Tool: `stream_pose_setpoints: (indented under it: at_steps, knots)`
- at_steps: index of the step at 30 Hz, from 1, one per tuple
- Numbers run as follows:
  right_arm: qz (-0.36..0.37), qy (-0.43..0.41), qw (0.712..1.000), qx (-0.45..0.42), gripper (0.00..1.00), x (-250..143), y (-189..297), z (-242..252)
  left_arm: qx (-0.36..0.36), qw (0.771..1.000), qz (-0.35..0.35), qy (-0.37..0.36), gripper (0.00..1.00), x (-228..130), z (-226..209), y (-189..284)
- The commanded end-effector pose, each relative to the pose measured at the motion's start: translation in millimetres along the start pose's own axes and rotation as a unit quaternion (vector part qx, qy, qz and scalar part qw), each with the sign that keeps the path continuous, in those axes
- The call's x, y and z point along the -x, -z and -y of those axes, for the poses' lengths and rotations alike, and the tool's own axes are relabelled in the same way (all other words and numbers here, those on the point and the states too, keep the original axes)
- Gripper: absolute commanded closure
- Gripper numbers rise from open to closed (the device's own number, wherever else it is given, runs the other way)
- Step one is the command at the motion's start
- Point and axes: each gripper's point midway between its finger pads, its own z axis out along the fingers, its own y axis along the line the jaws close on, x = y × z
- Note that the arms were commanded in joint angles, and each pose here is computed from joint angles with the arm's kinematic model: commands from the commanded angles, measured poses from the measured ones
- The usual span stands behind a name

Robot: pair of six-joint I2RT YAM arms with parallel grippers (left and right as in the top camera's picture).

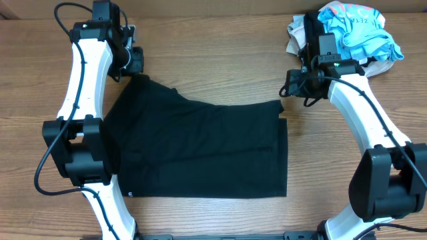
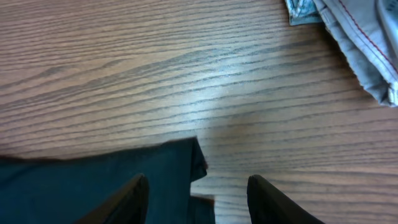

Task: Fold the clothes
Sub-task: 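Grasp the shirt's top corners with both grippers, then fold the shirt's top edge down toward the bottom edge with both grippers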

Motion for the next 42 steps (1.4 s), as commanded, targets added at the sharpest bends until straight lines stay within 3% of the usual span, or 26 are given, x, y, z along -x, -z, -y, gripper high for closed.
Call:
stream_pose_setpoints:
  at_steps: [1, 22, 25, 27, 30, 38, 42]
  knots:
    - [-0.003, -0.007, 1.000, 0.003, 0.45, -8, -8, -1, 0.000, 1.000, -0.020, 0.009, 0.96, -10, 2, 8]
    - [-0.066, 0.000, 0.998, -0.003, 0.37, -58, -108, -16, 0.001, 0.999, -0.038, 0.011, 0.96, -19, 1, 9]
    - [-0.066, 0.000, 0.998, -0.003, 0.50, -58, -108, -17, 0.000, 0.999, -0.035, 0.011, 0.96, -18, 2, 9]
    - [-0.072, -0.001, 0.997, -0.004, 0.74, -61, -107, -16, 0.000, 0.999, -0.036, 0.011, 0.96, -18, 2, 9]
    - [-0.080, -0.005, 0.997, -0.006, 0.96, -59, -97, -17, 0.002, 0.999, -0.040, 0.012, 0.96, -21, 0, 10]
    - [-0.046, -0.001, 0.999, 0.007, 0.96, -15, -33, -33, 0.003, 0.999, -0.037, 0.023, 0.96, -17, -6, 44]
    - [-0.054, 0.009, 0.998, 0.006, 0.96, -12, 3, -35, 0.002, 0.999, -0.044, 0.024, 0.96, -22, -3, 65]
